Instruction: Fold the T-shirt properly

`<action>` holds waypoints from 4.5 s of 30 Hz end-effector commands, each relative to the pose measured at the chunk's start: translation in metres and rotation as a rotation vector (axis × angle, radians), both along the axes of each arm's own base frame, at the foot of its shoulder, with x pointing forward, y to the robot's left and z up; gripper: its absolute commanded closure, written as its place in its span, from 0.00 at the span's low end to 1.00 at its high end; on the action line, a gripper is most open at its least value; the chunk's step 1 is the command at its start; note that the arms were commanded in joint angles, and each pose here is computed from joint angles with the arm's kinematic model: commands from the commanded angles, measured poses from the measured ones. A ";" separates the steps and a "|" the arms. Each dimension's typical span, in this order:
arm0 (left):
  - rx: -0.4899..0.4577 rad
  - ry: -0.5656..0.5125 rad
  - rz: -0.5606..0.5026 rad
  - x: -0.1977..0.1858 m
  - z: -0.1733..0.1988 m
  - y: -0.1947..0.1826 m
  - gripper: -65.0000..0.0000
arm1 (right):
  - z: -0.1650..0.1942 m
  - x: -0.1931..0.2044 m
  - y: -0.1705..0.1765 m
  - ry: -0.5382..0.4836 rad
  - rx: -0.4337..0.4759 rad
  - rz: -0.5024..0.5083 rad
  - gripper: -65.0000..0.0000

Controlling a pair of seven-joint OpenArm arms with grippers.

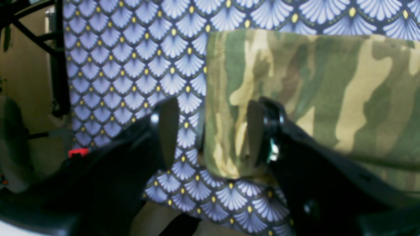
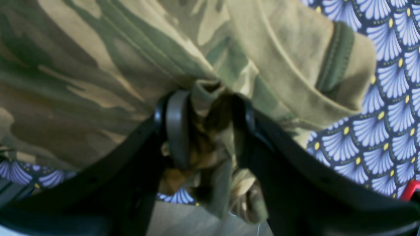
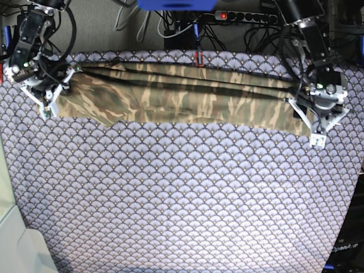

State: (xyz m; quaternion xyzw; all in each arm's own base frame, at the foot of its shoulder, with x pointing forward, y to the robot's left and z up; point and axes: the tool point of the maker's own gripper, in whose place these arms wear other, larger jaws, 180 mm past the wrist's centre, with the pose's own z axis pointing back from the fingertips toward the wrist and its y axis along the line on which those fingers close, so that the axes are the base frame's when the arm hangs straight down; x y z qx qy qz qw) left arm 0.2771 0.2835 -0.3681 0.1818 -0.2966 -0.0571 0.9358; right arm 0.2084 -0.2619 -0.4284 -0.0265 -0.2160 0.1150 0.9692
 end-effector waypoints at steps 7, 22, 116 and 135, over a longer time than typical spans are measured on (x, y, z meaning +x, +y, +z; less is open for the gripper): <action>-0.032 0.032 -0.003 -0.003 -0.017 -0.006 0.52 | -0.007 -0.012 -0.002 0.060 -0.019 0.005 0.65; -0.005 0.061 0.088 -0.025 -0.021 0.032 0.52 | -0.006 -0.010 -0.002 0.056 -0.019 0.005 0.65; -0.158 -0.033 0.149 0.000 -0.030 0.030 0.99 | -0.007 -0.006 0.008 0.059 -0.015 0.041 0.65; -0.200 -0.118 -0.008 0.021 0.033 -0.078 0.99 | -0.008 -0.005 0.012 0.060 -0.011 0.054 0.65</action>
